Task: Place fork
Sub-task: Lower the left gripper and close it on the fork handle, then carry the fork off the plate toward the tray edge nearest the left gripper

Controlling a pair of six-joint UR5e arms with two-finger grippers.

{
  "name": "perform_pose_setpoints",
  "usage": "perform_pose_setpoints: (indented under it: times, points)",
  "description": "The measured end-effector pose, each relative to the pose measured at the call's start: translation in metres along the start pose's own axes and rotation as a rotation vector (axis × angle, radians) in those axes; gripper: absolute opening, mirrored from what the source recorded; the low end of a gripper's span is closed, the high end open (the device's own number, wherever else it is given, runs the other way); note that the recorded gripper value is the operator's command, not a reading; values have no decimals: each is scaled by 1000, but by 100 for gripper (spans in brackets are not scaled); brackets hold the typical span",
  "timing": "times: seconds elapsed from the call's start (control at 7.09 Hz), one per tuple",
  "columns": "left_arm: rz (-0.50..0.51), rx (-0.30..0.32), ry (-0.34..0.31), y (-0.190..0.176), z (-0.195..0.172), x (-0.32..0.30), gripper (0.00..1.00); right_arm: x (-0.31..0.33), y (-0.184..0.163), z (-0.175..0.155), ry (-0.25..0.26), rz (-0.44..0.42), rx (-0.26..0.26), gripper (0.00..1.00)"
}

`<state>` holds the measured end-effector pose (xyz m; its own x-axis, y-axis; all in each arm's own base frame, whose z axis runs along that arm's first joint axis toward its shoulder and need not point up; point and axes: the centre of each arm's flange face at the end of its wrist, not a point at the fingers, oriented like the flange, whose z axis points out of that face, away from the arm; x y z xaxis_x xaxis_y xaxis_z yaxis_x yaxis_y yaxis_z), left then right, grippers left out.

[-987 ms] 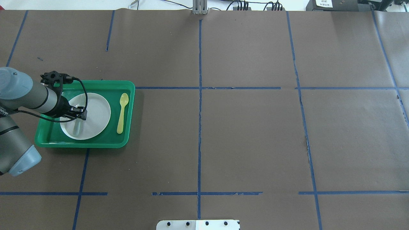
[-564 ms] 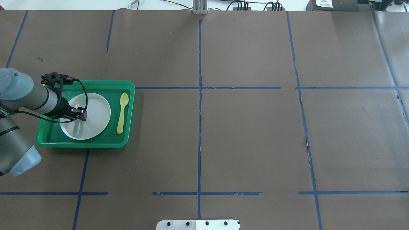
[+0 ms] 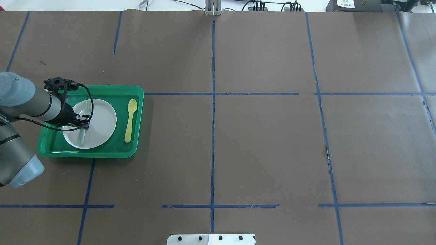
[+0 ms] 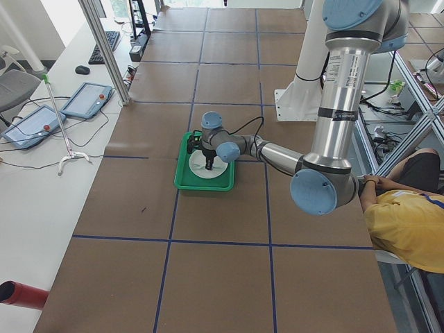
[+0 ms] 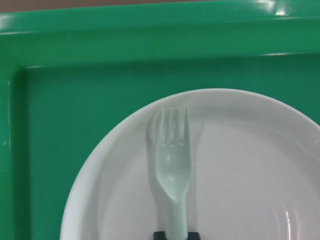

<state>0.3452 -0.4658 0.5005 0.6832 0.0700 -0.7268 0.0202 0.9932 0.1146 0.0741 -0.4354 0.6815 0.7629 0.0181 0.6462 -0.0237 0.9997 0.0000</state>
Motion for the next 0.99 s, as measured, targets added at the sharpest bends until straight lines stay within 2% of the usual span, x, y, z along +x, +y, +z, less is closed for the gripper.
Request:
perform_pose_setpoints:
  times: [0.42, 0.71, 0.99]
  points:
    - [15, 22, 29, 0, -24, 5, 0, 0, 0, 0, 0, 0, 0, 100]
    - [21, 27, 59, -9, -63, -8, 0, 0, 0, 0, 1, 0, 0, 100]
    - [56, 40, 21, -21, -95, -48, 0, 0, 0, 0, 0, 0, 0, 100]
